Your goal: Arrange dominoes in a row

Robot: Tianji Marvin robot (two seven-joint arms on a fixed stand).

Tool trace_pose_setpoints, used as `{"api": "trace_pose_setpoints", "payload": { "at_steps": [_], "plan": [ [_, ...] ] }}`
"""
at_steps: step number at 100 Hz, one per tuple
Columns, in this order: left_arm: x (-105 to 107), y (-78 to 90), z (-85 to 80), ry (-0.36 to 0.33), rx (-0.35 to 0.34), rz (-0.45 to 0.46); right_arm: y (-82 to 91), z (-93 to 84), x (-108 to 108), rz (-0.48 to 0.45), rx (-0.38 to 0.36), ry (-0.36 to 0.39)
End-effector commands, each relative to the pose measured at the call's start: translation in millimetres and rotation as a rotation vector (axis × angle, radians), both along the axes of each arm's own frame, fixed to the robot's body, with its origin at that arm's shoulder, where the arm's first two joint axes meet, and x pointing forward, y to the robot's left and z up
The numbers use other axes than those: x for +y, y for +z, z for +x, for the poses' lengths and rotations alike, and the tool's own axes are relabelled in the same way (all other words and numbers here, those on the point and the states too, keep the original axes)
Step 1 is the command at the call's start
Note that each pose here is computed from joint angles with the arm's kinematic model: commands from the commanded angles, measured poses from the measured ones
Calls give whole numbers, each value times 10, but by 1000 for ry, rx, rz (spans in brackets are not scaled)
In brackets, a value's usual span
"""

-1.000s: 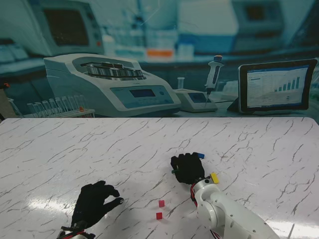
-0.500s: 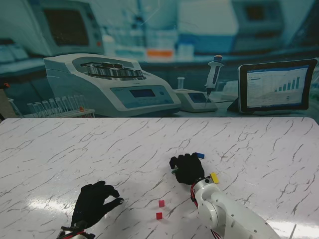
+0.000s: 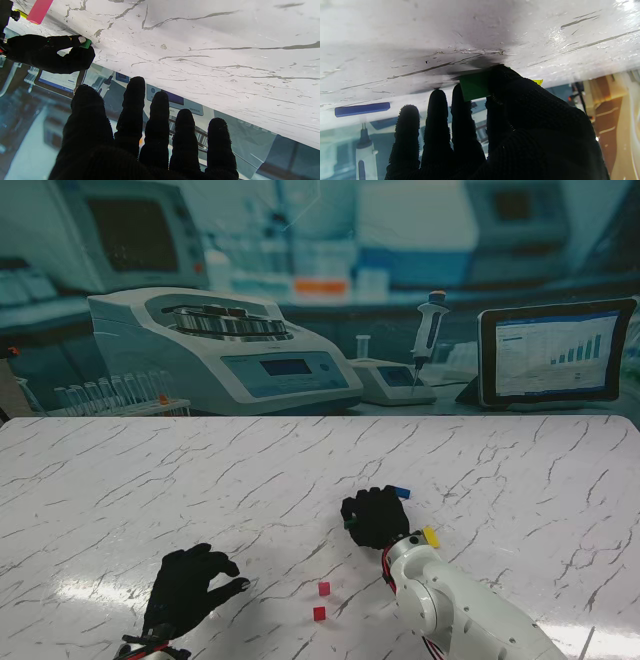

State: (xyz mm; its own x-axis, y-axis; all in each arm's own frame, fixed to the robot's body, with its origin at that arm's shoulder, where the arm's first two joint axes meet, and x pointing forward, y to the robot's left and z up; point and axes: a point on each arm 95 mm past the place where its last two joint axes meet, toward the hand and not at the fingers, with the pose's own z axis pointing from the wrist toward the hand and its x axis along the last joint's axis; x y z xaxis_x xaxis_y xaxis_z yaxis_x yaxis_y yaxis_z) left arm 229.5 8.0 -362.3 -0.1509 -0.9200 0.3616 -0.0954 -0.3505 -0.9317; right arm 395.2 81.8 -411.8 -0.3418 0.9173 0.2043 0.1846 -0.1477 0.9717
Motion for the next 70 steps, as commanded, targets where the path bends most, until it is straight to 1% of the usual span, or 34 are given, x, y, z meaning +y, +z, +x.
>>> {"api": "trace_pose_setpoints", "payload": {
  "at_steps": [1, 40, 70],
  "plan": [
    [-29, -25, -34, -19, 11, -13, -90, -71, 4, -13, 27, 5],
    [-29, -27, -35, -17, 12, -9, -58, -72, 6, -37, 7, 15],
    [-37, -31, -31, -20, 14, -15, 66, -82, 18, -40, -35, 21]
  ]
}}
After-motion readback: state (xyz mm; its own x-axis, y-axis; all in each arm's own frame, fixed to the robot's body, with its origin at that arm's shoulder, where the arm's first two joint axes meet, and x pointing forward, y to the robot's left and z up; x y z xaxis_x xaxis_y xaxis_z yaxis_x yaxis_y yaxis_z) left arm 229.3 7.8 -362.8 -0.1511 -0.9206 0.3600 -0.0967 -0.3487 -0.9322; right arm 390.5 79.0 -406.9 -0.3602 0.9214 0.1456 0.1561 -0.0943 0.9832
